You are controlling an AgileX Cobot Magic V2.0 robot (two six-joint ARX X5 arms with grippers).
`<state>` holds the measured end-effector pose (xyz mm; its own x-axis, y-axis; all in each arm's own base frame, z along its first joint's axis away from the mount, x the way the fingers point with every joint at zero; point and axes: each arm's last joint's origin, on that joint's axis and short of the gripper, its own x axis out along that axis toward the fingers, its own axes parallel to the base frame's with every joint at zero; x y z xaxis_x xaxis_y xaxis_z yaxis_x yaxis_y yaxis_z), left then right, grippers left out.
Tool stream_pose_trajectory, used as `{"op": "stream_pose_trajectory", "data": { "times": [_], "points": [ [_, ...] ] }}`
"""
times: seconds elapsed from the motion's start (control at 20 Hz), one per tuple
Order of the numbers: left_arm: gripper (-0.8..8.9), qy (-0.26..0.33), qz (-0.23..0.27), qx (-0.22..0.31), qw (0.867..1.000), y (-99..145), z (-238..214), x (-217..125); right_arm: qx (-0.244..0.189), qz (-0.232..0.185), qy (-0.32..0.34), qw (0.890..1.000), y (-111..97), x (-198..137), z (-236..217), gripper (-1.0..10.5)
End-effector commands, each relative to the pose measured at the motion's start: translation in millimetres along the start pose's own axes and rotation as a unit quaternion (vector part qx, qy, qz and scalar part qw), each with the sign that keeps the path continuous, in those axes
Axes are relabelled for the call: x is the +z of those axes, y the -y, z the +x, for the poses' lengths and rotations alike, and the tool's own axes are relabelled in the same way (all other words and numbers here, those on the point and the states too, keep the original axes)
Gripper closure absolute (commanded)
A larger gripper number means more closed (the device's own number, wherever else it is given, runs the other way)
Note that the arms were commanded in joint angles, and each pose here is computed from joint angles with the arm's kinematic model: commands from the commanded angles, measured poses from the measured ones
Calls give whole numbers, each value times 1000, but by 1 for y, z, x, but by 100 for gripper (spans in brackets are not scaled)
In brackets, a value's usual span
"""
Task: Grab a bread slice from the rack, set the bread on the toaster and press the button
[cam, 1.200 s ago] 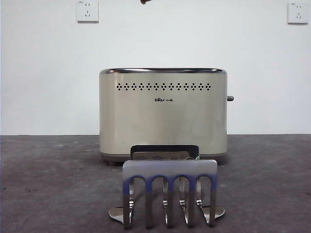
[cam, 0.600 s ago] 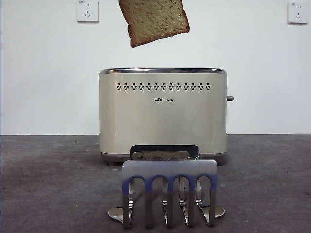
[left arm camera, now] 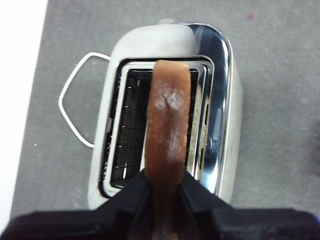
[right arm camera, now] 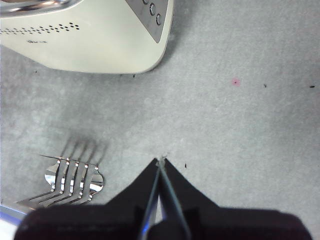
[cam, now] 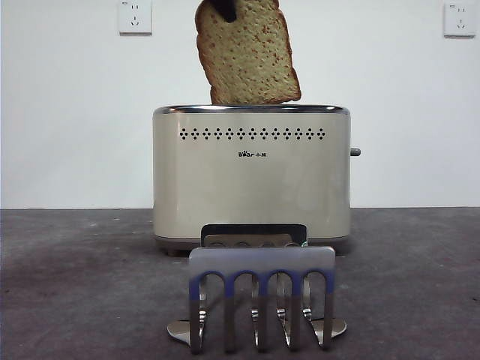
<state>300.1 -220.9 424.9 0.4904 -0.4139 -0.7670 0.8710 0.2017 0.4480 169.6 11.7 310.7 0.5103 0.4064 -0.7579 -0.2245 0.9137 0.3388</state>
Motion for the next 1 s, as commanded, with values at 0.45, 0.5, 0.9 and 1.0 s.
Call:
{"op": "stream_pose_trajectory", "data": {
  "times": [0.45, 0.5, 0.9, 1.0],
  "points": [
    [827, -38, 9, -44, 998, -1, 54, -2, 1, -6, 3, 1000, 0, 1, 0, 946],
    [827, -47, 8, -44, 998, -1, 60, -3, 1, -6, 3, 1000, 0, 1, 0, 946],
    [826, -80, -8, -60, 995, 1, 102, -6, 3, -5, 2, 1000, 0, 1, 0, 946],
    [815, -77, -14, -56, 995, 0, 103, -5, 3, -5, 2, 1000, 0, 1, 0, 946]
  ]
}}
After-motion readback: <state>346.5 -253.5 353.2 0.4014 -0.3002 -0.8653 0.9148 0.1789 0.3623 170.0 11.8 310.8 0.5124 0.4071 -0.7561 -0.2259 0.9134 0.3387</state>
